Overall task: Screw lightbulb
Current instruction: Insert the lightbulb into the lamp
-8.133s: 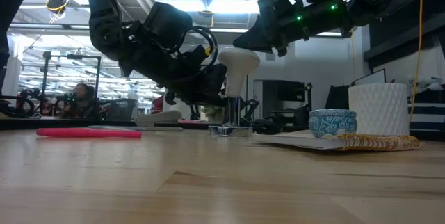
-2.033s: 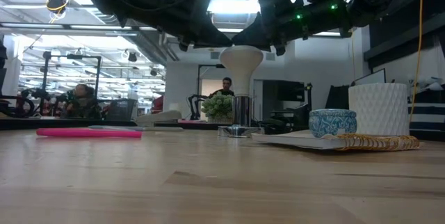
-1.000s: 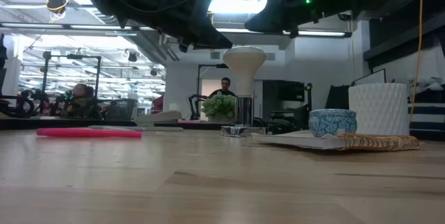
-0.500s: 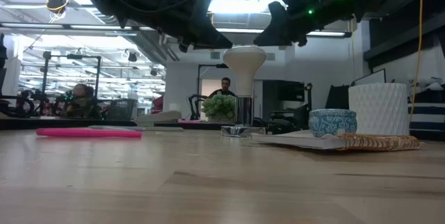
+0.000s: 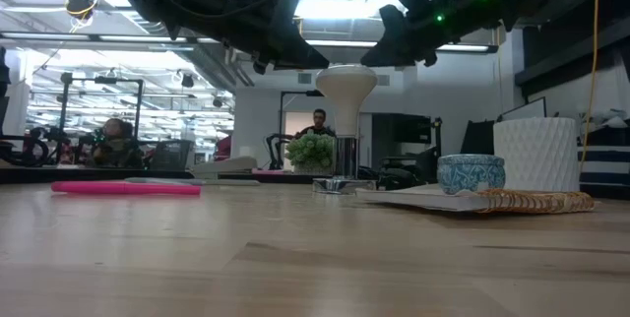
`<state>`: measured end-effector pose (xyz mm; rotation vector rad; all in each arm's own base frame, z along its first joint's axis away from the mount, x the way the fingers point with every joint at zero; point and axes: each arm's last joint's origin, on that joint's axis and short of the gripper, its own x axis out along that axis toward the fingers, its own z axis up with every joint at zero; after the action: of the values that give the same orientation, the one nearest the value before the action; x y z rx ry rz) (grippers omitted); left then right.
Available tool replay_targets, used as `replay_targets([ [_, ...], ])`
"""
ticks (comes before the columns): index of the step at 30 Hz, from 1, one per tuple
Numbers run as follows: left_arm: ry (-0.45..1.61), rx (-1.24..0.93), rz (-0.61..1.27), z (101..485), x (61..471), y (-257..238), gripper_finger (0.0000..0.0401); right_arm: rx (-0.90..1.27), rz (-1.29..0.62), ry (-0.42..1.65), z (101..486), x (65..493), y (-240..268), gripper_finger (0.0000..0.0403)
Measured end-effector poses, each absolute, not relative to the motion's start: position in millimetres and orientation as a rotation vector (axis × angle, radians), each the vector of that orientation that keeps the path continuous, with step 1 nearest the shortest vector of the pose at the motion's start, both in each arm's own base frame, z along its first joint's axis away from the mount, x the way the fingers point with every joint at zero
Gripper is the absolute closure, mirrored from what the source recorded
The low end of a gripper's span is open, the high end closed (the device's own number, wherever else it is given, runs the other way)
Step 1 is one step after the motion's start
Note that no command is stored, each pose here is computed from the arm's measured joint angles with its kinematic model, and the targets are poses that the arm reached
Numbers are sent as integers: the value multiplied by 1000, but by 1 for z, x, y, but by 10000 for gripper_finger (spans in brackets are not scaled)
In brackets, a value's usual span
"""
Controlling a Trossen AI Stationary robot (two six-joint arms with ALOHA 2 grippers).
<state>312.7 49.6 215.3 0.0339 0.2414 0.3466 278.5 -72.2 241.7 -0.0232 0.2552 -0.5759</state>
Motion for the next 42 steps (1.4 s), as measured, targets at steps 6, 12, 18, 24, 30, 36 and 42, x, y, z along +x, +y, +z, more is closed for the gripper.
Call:
replay_targets([
  [6,241,34,346,215,313,50,401,-66,-503,270,241,279,-70,375],
  [12,241,34,347,215,313,50,401,-64,-467,271,241,280,-69,385],
  [18,241,34,346,215,313,50,401,-58,-429,293,238,280,-68,383],
  [24,241,34,346,215,313,50,401,-56,-418,330,232,283,-69,398],
  [30,241,34,347,215,313,50,401,-56,-417,336,229,284,-69,386],
  [36,204,43,347,219,313,50,401,-56,-419,341,229,284,-69,397],
  [42,155,68,346,226,313,50,401,-56,-419,344,229,284,-69,392],
])
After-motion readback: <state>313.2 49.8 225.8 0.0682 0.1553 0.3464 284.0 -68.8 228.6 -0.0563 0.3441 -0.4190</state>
